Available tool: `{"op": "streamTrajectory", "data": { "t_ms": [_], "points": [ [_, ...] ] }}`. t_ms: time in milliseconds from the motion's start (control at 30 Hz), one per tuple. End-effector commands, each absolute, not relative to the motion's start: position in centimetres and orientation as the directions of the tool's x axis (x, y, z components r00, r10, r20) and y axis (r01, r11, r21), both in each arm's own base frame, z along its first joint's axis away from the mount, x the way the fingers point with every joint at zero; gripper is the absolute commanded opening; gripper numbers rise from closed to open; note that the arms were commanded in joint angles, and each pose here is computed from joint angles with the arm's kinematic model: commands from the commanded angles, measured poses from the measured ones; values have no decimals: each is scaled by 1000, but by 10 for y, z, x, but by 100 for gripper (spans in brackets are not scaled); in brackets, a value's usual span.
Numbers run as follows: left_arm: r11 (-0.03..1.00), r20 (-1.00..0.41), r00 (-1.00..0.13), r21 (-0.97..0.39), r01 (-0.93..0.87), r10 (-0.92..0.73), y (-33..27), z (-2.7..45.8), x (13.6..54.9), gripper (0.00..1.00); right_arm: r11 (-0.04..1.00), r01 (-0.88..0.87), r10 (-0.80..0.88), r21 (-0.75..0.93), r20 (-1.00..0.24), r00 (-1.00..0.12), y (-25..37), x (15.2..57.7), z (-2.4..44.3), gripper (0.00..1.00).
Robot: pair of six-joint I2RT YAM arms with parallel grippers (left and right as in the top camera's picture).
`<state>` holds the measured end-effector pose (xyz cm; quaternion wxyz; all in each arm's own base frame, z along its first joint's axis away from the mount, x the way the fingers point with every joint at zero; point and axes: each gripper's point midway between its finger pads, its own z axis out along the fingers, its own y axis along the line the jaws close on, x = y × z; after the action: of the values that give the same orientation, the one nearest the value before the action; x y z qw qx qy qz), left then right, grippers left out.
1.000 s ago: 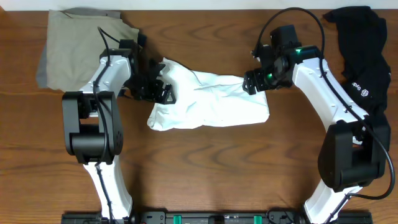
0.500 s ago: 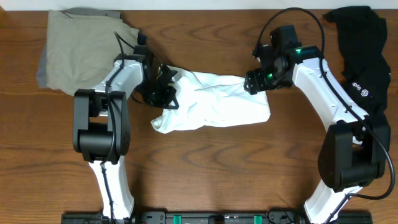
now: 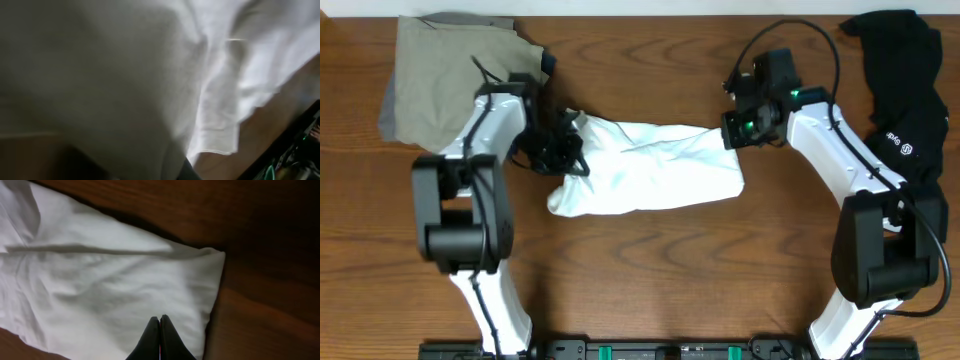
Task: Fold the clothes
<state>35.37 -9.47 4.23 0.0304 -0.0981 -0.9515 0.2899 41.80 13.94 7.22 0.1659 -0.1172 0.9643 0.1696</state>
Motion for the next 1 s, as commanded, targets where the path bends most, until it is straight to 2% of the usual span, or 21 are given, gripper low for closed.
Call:
{"op": "streamTrajectory", "data": {
  "t_ms": [0, 533, 700, 967],
  "points": [
    [811, -75, -980, -551, 197, 186, -93, 74, 358, 6, 884, -268, -138, 384, -334, -933, 150, 409, 58, 1],
    [818, -112, -982, -544, 187, 151, -108, 103, 360, 6, 864, -191, -136, 465, -150, -979, 172, 378, -29, 1],
    [797, -208, -956, -530, 289, 208, -144, 126, 366, 6, 866, -182, -135, 465, -133, -982, 171, 376, -35, 1],
    [752, -346, -876, -462, 470, 335, -226, 130, 369, 6, 867, -179, -135, 465, -128, -983, 171, 375, -36, 1]
  ]
}}
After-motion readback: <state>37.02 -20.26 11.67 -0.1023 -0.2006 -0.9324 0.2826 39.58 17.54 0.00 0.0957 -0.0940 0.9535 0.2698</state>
